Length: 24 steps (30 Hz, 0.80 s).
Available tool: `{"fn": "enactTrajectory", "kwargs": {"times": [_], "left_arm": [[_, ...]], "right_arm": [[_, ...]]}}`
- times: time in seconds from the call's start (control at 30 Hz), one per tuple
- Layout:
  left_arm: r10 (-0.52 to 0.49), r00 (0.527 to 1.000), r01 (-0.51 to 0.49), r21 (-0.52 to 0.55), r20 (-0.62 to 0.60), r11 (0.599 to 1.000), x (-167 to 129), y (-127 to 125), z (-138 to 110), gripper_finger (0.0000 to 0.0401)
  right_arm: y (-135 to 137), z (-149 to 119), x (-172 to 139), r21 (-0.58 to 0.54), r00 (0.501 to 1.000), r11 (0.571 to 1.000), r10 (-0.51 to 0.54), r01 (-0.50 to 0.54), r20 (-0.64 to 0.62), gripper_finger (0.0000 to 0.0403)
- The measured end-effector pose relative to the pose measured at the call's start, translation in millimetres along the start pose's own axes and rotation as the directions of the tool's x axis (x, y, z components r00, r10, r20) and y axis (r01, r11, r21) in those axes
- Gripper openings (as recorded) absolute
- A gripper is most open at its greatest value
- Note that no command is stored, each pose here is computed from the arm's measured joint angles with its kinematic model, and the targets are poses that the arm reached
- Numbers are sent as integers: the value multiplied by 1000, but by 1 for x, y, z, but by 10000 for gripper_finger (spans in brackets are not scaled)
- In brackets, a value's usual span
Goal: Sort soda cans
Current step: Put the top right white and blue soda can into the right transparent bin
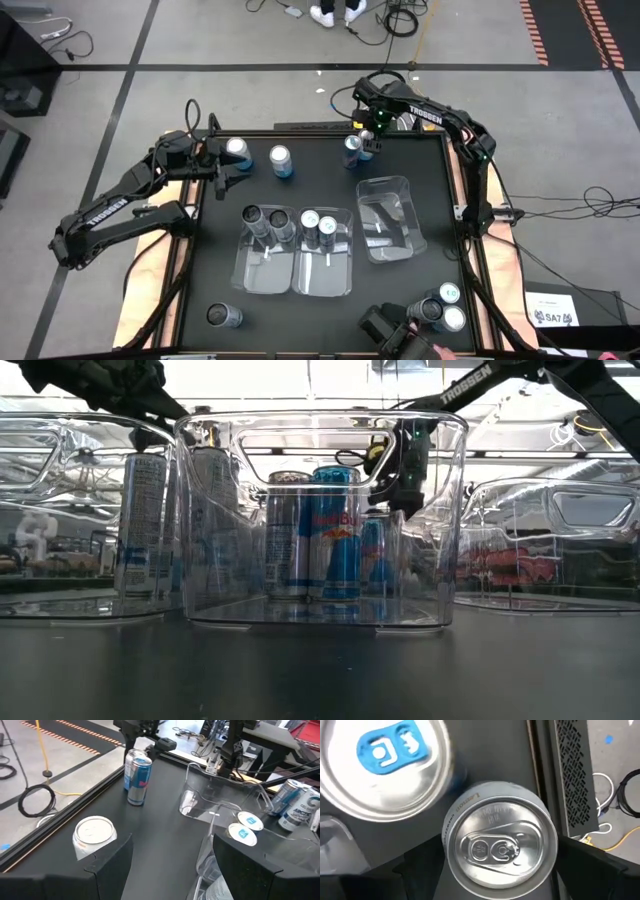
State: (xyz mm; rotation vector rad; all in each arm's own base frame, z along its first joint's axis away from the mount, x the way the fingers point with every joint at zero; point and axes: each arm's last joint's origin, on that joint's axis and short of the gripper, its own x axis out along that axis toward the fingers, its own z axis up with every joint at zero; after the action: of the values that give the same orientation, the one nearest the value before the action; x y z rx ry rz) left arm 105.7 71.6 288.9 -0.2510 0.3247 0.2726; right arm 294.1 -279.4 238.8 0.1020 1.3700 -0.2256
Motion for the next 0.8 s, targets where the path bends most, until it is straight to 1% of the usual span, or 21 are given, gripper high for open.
{"fn": "enactTrajectory", "kwargs": {"times": [0.1,0.17,0.37,0.5,0.57,0.63,0.73,0.8], "left_arm": [[18,1000,-18,0,1,1000,0,1,0,284],[17,1000,-17,0,1,1000,0,0,0,284],[30,1000,-30,1,1,1000,0,1,0,284],[36,999,-36,3,1,999,0,1,0,284],[36,999,-36,3,2,999,0,1,0,284],[36,999,-36,4,1,999,0,1,0,284],[36,999,-36,4,2,999,0,1,0,284],[36,999,-36,5,1,999,0,1,0,284]], "right_arm": [[0,0,3,-3,1000,1000,5,-5,-12,336],[0,0,3,-2,1000,1000,7,-7,-16,326],[3,1,3,6,1000,1000,9,-9,-15,267],[7,3,3,30,1000,999,13,-12,-23,266],[9,1,3,46,999,999,21,-19,-43,266],[9,-2,1,69,997,998,9,-4,-80,266],[12,-8,-7,108,991,994,-11,26,-132,266],[14,-12,-16,141,991,989,-13,32,-135,266]]}}
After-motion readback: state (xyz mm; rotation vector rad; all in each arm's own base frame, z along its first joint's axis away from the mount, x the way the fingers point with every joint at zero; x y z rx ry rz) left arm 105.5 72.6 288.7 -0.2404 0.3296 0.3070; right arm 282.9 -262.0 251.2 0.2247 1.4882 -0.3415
